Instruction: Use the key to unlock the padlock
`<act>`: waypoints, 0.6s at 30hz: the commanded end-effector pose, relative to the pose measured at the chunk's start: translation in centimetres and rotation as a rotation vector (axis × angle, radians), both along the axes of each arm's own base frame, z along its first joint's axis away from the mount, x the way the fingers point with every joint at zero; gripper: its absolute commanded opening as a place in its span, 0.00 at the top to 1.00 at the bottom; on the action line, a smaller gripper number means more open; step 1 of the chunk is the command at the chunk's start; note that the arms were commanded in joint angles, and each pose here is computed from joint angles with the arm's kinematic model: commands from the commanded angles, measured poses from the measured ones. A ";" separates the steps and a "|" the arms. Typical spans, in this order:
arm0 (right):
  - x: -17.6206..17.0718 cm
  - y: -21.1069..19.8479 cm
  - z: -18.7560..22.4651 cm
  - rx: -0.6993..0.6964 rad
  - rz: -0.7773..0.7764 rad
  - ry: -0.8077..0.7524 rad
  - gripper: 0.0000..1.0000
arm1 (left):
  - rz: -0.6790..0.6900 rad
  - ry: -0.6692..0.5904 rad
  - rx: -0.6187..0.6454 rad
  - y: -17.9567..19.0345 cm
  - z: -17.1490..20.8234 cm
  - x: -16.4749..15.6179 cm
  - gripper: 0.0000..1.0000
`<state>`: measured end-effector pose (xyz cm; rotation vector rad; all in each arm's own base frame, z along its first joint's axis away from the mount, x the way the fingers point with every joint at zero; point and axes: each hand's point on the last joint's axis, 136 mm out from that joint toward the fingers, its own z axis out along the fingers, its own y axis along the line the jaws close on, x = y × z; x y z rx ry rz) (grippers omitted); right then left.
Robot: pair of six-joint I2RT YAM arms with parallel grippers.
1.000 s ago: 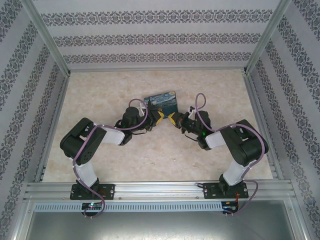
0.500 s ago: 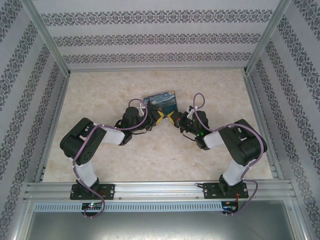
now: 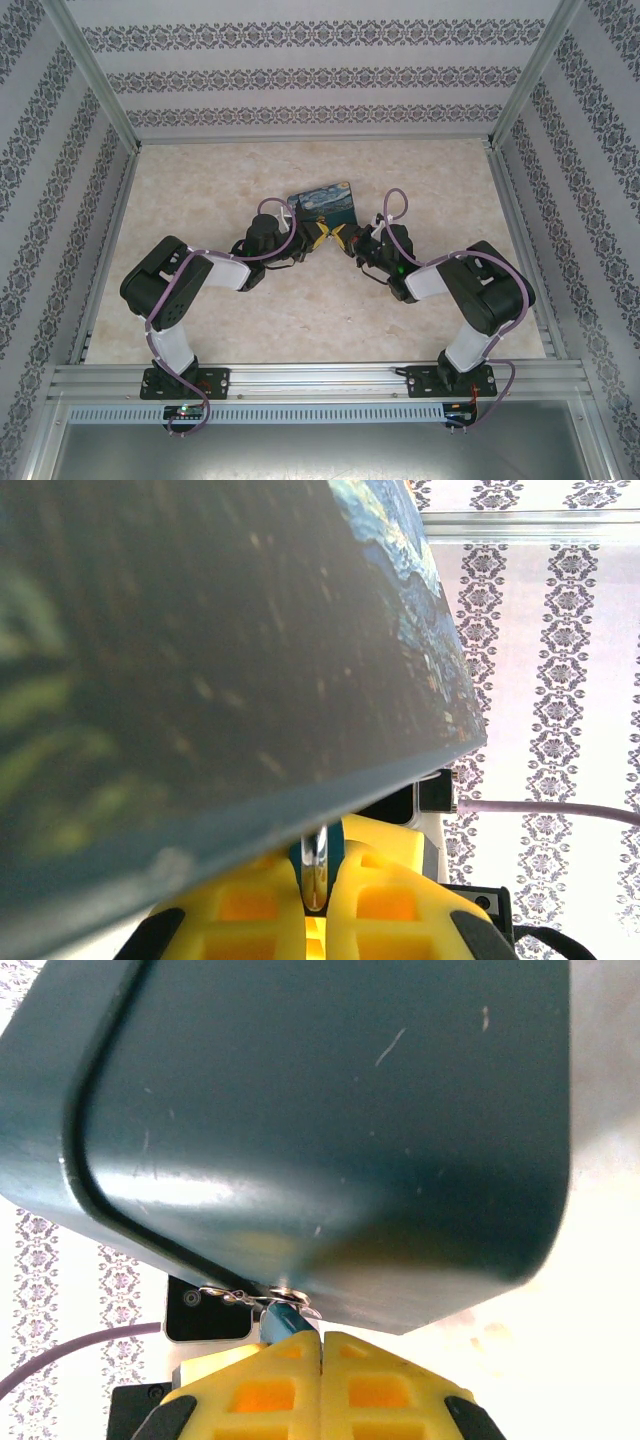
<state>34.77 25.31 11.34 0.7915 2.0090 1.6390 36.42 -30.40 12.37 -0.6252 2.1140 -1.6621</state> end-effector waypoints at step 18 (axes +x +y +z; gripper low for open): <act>0.4 3.9 3.9 0.169 0.088 -0.110 0.98 | -0.081 -0.011 -0.018 -4.0 -0.1 -2.2 1.00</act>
